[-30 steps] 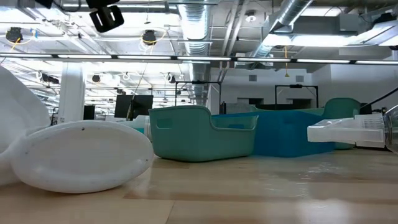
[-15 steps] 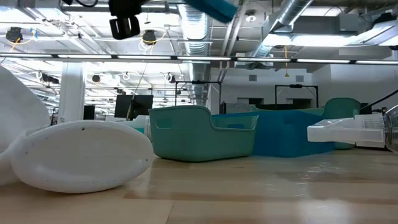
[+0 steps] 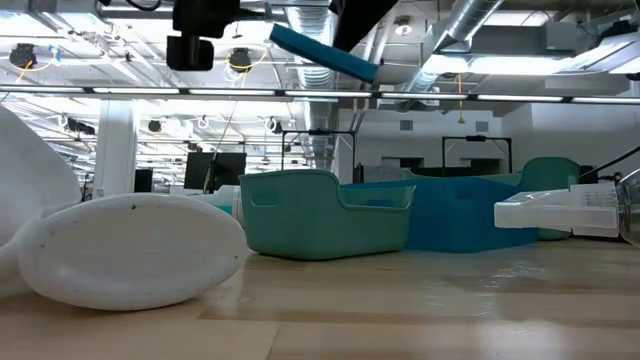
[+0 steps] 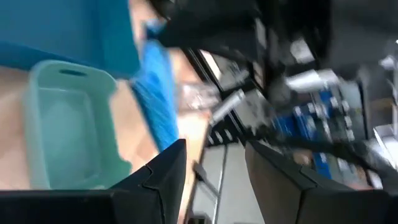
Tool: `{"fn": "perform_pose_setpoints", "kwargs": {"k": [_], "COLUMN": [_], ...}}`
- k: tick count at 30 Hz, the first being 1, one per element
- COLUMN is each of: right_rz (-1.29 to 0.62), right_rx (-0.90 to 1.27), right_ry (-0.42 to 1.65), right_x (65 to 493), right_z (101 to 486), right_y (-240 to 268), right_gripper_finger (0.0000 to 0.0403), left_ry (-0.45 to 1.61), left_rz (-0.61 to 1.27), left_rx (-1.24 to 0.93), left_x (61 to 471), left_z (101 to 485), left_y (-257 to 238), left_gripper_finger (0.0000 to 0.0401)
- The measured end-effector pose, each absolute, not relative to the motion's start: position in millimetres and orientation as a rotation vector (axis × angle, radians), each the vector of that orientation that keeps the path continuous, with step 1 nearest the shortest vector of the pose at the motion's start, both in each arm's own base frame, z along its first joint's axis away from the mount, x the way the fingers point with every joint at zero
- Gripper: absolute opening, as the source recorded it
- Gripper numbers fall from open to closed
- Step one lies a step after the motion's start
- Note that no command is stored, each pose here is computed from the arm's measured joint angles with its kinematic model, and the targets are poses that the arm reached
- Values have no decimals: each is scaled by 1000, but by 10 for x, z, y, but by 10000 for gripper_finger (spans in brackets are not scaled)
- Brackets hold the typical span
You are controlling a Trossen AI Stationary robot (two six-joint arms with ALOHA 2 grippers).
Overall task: Pick & Place Kitchen Items
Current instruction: Put the bottom right light blue sponge into the bottom green bin
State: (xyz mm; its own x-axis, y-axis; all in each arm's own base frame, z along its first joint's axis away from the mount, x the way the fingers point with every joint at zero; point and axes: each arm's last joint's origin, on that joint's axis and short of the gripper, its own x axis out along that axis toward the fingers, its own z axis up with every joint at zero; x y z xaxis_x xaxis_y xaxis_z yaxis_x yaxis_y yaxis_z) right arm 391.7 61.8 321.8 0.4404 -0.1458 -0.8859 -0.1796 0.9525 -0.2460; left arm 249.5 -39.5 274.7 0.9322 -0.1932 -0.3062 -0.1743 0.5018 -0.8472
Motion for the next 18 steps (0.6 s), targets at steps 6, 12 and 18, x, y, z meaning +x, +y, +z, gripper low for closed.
{"fn": "perform_pose_setpoints", "kwargs": {"k": [6, 12, 18], "right_rz": [82, 101, 86], "right_rx": [-320, -347, -336], "right_ry": [1113, 1082, 1051], "right_x": [3911, 3932, 3971], "right_z": [3217, 3229, 3243], "right_y": [703, 728, 679], "right_gripper_finger": [0, 0, 0], "left_ry": [365, 438, 434], "left_rz": [90, 103, 67], "left_rx": [-1087, -1127, -1124], "left_x": [2527, 2634, 2700], "left_z": [2693, 2529, 2480], "left_y": [-387, -471, -563], "left_gripper_finger": [163, 163, 163]}}
